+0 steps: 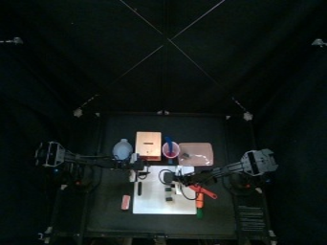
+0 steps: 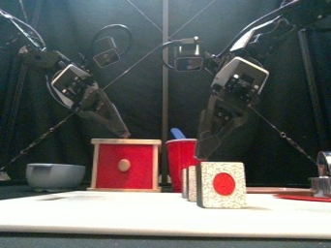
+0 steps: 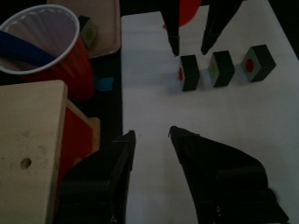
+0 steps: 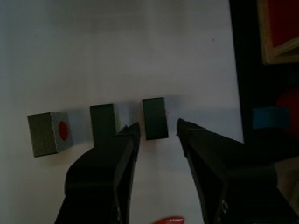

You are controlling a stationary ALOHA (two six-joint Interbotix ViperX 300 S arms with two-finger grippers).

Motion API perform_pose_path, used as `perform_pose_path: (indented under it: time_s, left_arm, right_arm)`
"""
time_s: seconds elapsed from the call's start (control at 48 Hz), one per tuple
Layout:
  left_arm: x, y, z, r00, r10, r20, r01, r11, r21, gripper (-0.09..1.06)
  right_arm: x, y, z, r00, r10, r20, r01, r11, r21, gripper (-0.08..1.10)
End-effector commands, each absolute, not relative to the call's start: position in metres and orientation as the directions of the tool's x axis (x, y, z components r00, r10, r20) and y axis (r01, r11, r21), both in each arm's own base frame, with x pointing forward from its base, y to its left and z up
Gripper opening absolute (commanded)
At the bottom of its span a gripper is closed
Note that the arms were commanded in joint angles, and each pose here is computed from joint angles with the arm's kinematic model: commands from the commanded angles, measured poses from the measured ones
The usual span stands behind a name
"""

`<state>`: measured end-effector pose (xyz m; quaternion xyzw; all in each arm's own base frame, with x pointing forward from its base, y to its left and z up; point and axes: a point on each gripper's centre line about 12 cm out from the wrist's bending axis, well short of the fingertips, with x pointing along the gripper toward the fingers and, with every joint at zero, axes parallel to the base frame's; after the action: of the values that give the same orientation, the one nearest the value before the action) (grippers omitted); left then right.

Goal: Place sushi on board then cut the sushi with the knife then place the pieces on the plate
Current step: Place the 4 sushi pieces on the plate

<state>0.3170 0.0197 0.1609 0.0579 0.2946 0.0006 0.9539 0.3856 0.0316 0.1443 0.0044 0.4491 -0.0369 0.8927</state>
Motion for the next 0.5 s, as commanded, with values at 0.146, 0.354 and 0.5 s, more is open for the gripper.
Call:
perform_pose_path:
  time_s: [0.146, 0.354, 0.5]
  left_arm:
    - [0.320, 0.021, 0.167, 0.839, 0.038, -0.543, 0.027, 0.993, 0.111, 0.77]
    - [0.320, 0.021, 0.166, 0.839, 0.038, -0.543, 0.027, 0.993, 0.111, 0.77]
    - [0.319, 0.021, 0.166, 0.838, 0.038, -0.544, 0.027, 0.993, 0.111, 0.77]
  right_arm:
    - [0.396, 0.034, 0.148, 0.627, -0.044, -0.778, 0.061, 0.998, -0.008, 0.77]
    - [0.401, 0.030, 0.135, 0.610, -0.048, -0.791, 0.067, 0.998, -0.008, 0.75]
    - [0.400, 0.026, 0.133, 0.603, -0.054, -0.796, 0.078, 0.997, -0.009, 0.67]
